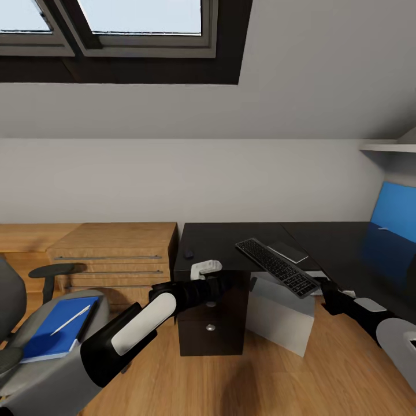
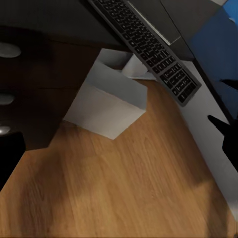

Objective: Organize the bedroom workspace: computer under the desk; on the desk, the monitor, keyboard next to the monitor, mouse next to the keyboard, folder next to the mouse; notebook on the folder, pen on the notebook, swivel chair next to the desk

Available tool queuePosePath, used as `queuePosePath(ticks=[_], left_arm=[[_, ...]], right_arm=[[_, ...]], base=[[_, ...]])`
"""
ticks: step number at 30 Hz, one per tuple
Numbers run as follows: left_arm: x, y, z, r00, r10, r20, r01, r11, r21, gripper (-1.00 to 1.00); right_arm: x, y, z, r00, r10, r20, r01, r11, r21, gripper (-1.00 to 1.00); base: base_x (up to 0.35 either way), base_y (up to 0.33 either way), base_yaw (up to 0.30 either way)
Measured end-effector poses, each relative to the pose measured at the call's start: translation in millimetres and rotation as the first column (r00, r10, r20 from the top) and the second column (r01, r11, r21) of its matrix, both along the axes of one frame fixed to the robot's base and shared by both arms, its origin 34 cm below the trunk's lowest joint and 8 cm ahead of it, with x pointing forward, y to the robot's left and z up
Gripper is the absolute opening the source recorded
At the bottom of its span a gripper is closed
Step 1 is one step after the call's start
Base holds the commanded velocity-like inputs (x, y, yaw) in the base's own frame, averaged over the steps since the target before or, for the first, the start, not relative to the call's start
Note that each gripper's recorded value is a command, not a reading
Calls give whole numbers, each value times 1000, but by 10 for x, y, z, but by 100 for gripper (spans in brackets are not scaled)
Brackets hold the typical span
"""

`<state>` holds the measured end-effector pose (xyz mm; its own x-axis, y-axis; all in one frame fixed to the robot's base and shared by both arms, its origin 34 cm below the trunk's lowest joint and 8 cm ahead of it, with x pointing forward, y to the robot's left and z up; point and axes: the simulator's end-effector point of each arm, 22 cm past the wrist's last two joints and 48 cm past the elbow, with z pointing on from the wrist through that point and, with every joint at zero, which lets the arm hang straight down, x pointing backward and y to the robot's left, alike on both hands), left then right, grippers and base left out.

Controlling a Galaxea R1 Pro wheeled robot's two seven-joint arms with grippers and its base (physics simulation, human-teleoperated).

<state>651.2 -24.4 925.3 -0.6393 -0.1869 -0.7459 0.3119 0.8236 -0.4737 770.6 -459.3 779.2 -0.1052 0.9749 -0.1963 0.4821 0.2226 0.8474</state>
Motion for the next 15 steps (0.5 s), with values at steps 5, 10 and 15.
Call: queuePosePath(ticks=[5,10,15], left_arm=[[68,-17,-86,999,47,-3,-48,998,-40,100],[70,-7,-228,998,55,-12,-56,998,-39,100],[123,90,-659,994,86,-64,-86,996,12,100]], right_arm=[[-11,-7,-61,1000,-5,13,4,999,41,100],[-8,27,-151,1000,-1,16,1,999,45,100],[3,134,-269,1000,9,15,-10,999,48,100]], base=[[0,0,0],[0,0,0],[0,0,0]])
